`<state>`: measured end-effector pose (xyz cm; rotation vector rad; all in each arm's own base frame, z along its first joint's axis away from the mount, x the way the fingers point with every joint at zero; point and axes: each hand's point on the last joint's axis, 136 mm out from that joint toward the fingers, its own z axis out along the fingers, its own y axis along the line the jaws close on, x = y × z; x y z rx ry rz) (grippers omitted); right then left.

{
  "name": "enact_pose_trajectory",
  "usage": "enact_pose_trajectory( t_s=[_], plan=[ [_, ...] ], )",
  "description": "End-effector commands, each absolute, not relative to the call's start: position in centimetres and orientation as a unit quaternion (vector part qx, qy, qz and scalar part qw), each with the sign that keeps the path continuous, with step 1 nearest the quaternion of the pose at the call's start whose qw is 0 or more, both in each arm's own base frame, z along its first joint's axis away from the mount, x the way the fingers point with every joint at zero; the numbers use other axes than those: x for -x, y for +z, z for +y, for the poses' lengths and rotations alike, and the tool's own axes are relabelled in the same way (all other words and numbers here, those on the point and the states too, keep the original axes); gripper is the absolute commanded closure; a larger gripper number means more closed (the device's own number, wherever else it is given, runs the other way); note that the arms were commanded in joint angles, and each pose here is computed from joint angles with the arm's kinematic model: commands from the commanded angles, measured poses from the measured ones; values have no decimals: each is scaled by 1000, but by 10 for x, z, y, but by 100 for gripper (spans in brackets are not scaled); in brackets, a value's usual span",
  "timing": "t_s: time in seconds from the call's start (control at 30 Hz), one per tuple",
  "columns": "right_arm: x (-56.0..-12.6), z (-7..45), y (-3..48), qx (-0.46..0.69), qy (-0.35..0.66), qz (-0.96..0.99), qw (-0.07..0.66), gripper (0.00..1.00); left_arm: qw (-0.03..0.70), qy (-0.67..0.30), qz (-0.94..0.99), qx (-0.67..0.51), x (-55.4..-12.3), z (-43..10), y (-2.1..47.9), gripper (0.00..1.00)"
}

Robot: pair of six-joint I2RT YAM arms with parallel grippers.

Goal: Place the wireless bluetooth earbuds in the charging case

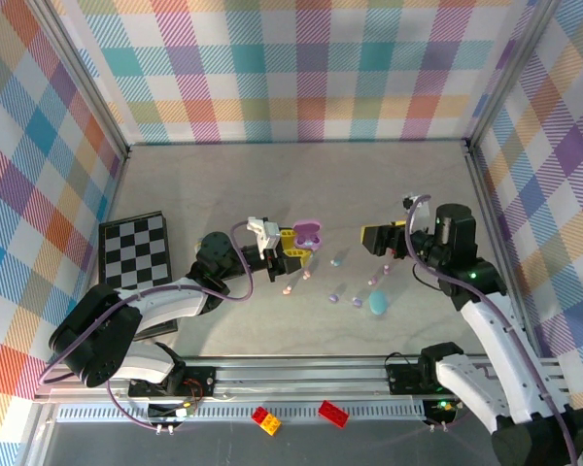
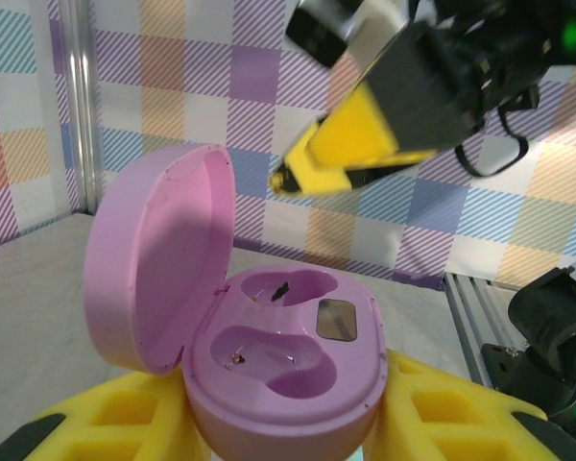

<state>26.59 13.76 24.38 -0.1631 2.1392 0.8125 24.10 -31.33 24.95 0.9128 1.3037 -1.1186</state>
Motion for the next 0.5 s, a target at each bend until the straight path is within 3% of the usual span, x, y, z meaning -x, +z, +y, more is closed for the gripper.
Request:
enact_pose_trajectory(
  t_s=[0.0, 0.2, 0.47],
  plan=[
    [-264, 131, 200, -57, 356, 878, 315, 17, 579, -480, 528, -394, -235, -309, 264, 62],
    [-253, 130, 127, -99, 333, 919, 186, 21, 582, -481, 522, -396, -233, -308, 267, 62],
    [-253, 126, 74, -144, 314, 930, 121, 30, 582, -481, 520, -399, -232, -308, 268, 62]
  ],
)
